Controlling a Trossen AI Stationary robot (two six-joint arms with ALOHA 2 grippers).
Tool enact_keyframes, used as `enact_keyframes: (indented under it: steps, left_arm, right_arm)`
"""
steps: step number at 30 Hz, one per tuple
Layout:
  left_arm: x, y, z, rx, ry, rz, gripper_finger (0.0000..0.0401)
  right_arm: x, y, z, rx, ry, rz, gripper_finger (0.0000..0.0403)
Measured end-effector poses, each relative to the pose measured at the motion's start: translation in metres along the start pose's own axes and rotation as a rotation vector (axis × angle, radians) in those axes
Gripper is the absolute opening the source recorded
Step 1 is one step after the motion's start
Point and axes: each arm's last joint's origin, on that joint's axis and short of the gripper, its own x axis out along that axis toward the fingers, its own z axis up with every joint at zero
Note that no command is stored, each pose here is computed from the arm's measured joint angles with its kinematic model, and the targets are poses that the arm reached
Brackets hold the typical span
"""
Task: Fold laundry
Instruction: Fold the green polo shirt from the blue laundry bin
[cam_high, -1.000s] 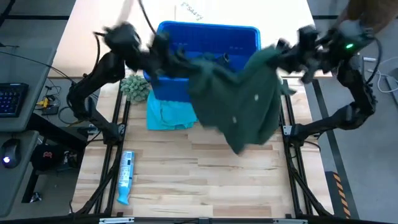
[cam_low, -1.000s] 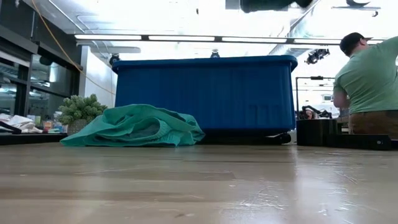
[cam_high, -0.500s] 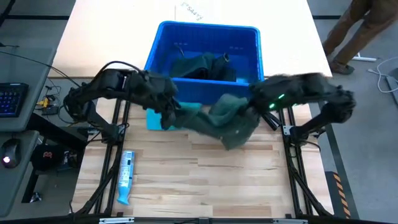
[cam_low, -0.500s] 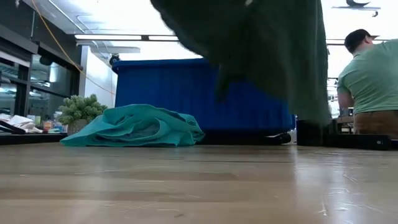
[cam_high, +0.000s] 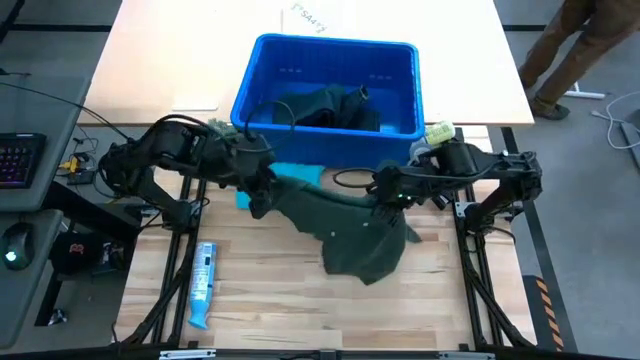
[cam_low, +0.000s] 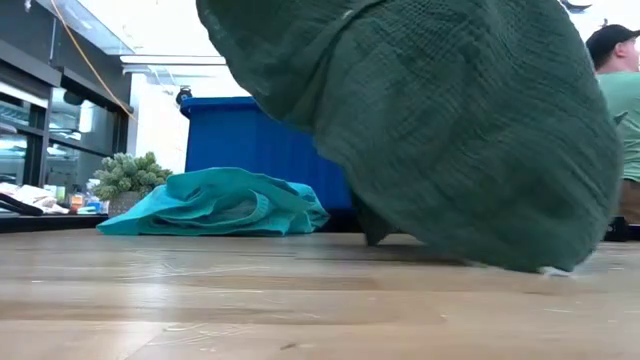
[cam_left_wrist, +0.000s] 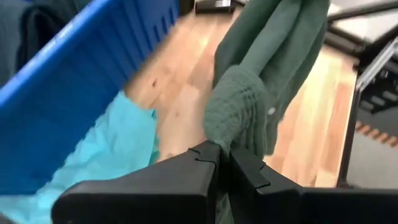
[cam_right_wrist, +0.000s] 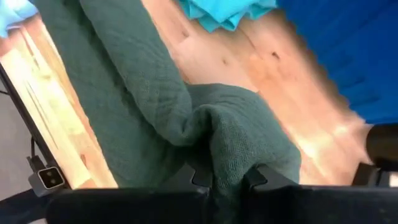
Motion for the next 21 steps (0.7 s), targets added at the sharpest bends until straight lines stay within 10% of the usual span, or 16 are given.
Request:
enact_keyframes:
  steps: [21]
  left_arm:
    - [0.062, 0.009, -0.054, -0.23, -0.292, -0.291, 0.0]
  right_arm:
    - [-0.027, -0.027, -0.003, -0.01, -0.068, -0.009, 0.0]
